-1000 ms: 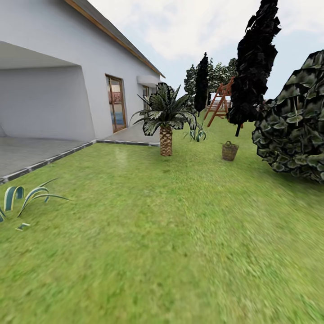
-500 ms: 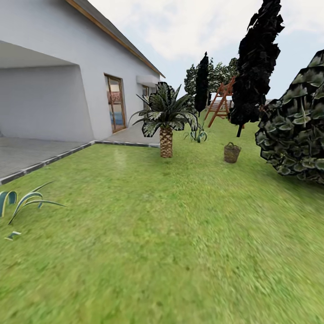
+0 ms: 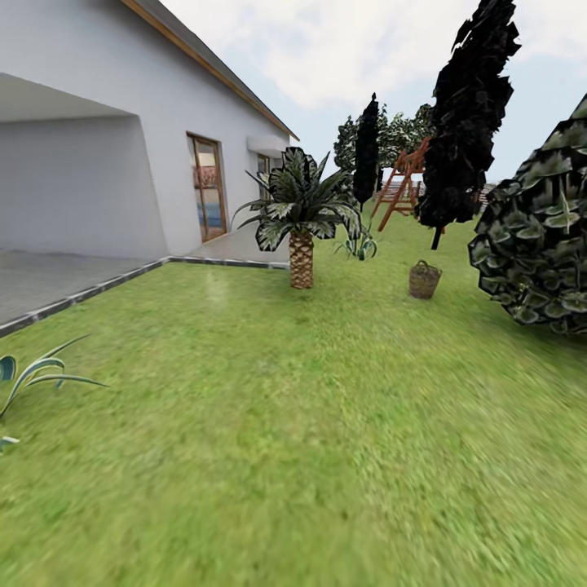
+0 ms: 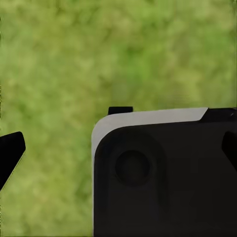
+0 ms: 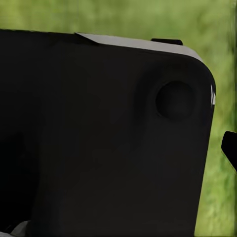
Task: Take the three Easter eggs out of the wicker basket on the lawn in the garden, then place them on the lawn next to a single tree (choose any tree) so that all three eggs are next to the same tree and none are left in the basket.
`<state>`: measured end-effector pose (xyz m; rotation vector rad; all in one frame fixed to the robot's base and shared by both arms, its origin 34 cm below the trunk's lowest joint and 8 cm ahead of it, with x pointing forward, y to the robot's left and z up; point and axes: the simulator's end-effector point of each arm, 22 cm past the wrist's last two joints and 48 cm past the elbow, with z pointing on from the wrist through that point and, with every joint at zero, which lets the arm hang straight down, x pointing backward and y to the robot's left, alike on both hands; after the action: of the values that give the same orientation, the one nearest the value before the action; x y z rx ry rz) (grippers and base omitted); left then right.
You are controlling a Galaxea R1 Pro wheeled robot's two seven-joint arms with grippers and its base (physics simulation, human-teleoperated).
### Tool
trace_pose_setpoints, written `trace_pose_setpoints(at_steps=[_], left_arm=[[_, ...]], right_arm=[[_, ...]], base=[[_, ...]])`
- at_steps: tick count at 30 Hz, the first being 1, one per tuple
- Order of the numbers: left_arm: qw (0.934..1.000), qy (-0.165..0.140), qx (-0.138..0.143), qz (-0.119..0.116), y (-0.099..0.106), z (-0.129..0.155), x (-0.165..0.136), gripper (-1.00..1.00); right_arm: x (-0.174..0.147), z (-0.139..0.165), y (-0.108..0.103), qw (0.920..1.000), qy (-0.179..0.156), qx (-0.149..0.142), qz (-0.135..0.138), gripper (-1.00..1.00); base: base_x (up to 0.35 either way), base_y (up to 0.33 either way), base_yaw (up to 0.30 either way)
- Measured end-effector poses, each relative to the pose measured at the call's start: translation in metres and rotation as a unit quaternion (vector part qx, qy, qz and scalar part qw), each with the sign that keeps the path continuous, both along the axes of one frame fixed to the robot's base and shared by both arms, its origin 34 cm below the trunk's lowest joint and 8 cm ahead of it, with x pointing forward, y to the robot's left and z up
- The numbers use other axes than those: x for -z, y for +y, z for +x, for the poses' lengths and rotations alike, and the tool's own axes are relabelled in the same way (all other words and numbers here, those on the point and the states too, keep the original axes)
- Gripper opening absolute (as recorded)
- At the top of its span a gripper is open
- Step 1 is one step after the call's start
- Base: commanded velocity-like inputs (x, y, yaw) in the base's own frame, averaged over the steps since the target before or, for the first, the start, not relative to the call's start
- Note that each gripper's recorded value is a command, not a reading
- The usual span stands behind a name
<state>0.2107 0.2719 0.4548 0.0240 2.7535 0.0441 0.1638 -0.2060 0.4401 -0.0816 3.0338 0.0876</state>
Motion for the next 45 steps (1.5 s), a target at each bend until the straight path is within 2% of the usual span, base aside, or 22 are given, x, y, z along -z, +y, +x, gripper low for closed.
trace_pose_setpoints(at_steps=[15,29,45], left_arm=[[1.0,0.0,0.0,0.0,-0.0001,0.0,0.0,1.0],[1.0,0.0,0.0,0.0,0.0,0.0001,0.0,1.0],[1.0,0.0,0.0,0.0,0.0001,0.0001,0.0,1.0]], right_arm=[[0.0002,-0.0002,-0.0029,1.0,0.0,0.001,-0.002,1.0],[0.0002,0.0001,-0.0039,1.0,0.0,0.002,-0.002,1.0],[0.0002,-0.0001,-0.0029,1.0,0.0,0.001,-0.002,1.0]], base=[[0.295,0.0,-0.001],[0.277,0.0,-0.203],[0.266,0.0,-0.021]])
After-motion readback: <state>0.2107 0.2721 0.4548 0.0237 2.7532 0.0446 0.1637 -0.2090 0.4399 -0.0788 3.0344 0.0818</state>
